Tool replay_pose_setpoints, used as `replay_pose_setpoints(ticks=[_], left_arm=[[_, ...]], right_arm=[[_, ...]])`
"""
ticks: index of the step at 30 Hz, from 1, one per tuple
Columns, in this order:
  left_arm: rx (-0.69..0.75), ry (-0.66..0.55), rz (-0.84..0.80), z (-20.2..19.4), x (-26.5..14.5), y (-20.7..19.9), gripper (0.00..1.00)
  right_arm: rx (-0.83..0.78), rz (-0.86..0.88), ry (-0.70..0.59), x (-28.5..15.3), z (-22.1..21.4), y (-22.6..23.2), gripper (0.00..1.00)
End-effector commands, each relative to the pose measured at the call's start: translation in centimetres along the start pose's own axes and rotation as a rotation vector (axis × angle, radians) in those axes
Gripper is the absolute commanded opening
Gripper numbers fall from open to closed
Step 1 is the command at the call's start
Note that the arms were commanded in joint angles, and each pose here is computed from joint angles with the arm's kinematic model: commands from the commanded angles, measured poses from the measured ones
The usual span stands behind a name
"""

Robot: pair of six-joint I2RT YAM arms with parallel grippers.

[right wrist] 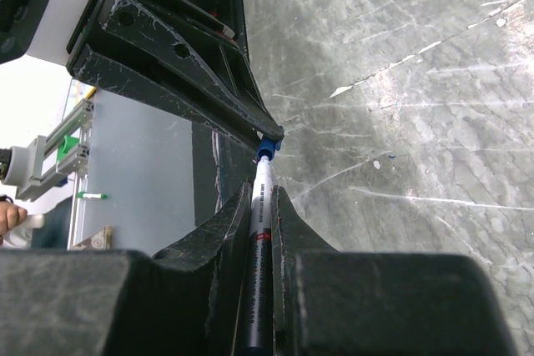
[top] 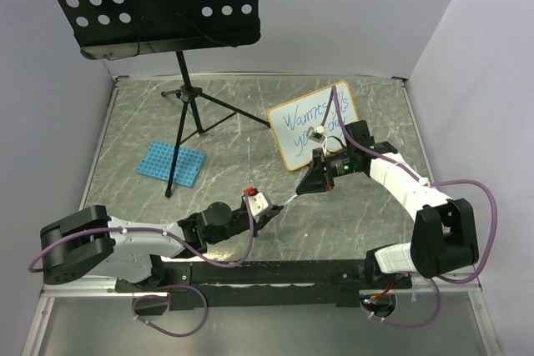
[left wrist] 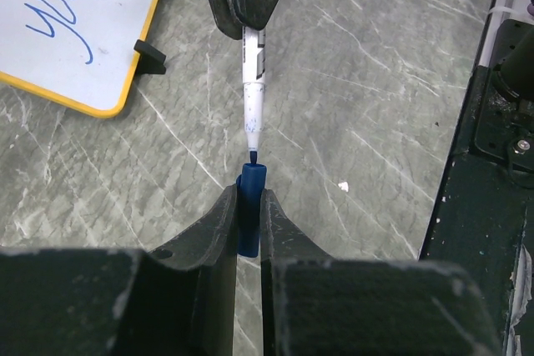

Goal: Write a sentence on the whiteboard
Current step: Insert the pen cap into the whiteboard marker.

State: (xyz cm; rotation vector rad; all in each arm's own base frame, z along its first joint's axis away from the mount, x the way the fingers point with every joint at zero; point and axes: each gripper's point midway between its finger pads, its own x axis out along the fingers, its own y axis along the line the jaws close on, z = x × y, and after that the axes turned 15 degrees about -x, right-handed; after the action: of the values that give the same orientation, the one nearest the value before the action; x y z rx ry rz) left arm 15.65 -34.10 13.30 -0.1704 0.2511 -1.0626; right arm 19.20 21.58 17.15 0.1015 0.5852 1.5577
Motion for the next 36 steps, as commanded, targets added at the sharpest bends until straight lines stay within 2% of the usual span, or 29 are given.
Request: replay_pose_setpoints(ticks=[1, 18, 36], left_arm=[[-0.001, -0.064, -0.048, 1.9, 0.4, -1.2, 0.01], [-0.035, -0.082, -0.05, 2.6, 1.0, -1.5, 0.01], [-0.093, -0.141, -0.064, 5.5, 2.7, -2.6, 0.01]], right_arm=[[-0.051, 0.015, -0.015, 0.1, 0.9, -0.1, 0.0], [-0.049, 0.027, -0.003, 0.6, 0.6, 0.0, 0.0], [-0.04, 0.053, 0.037, 1.7, -0.2, 0.2, 0.0]])
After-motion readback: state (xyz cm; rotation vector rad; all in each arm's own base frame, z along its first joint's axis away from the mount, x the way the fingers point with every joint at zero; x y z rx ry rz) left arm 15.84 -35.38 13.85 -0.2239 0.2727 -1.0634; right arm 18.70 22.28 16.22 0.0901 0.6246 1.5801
